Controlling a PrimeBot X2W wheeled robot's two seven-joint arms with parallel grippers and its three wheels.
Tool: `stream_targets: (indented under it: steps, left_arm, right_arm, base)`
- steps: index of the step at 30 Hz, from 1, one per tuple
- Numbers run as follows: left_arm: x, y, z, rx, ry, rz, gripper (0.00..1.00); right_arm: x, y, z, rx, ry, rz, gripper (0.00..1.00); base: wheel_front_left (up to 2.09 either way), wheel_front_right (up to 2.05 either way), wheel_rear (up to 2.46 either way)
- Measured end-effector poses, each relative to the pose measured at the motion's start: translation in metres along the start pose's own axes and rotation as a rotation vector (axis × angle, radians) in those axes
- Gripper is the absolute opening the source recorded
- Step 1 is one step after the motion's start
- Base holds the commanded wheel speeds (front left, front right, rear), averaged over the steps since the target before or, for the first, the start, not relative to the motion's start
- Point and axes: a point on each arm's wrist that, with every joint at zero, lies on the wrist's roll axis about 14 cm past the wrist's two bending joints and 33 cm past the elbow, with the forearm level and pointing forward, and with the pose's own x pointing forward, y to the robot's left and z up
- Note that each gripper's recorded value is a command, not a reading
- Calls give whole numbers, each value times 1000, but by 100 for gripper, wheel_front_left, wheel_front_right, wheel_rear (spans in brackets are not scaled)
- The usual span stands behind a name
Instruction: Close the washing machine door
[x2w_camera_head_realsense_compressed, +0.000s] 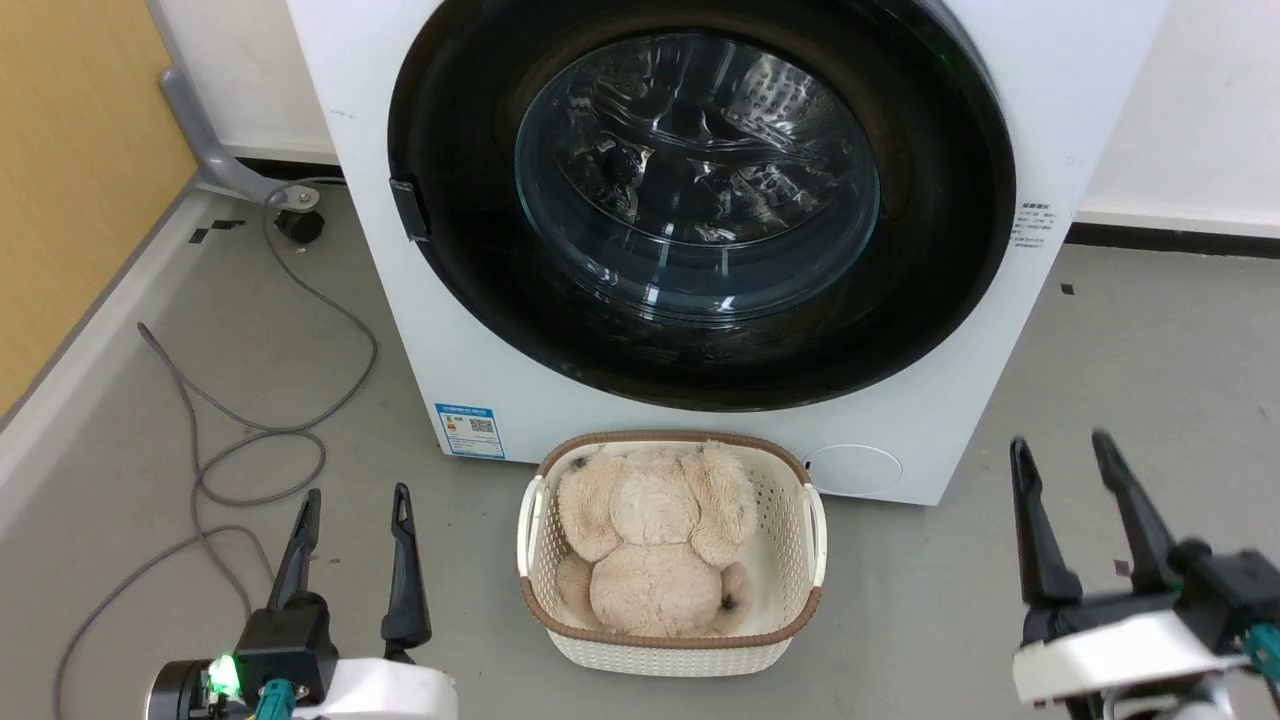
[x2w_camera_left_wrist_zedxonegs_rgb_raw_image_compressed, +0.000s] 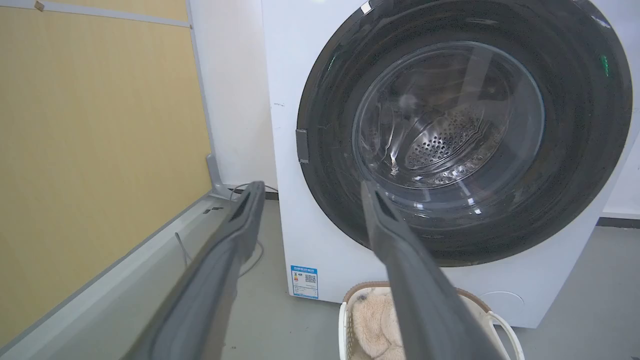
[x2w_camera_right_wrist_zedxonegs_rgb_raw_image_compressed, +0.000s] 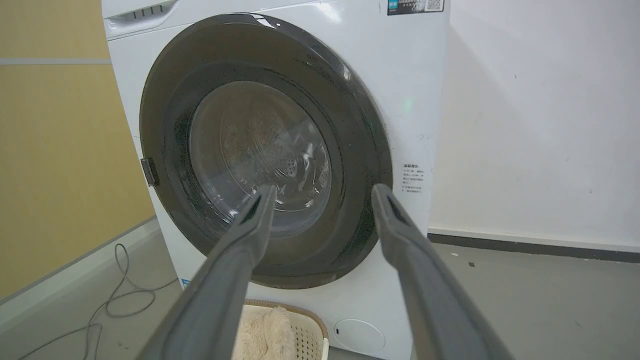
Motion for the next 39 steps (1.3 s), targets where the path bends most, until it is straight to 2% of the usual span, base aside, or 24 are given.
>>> stream_targets:
  steps: [4,14,15,39]
  left_arm:
    - [-3,0,-2,4,8,-4,100]
    - [-4,-3,-3,3,11,-21,100]
    - [-4,-3,-3,2,11,-21,0]
    - [-2,-7,-9,-1,49,-38,0]
  right_arm:
    - [-12,-2,-11,51,36,-18,100]
    - [-20,-5,-14,74,46,-32,100]
    - [-20,-5,-14,73,46,-32,0]
    - [-22,-4,-19,47,85,-27,0]
  base:
    - [0,0,0]
    - [0,0,0]
    - [0,0,0]
    - [0,0,0]
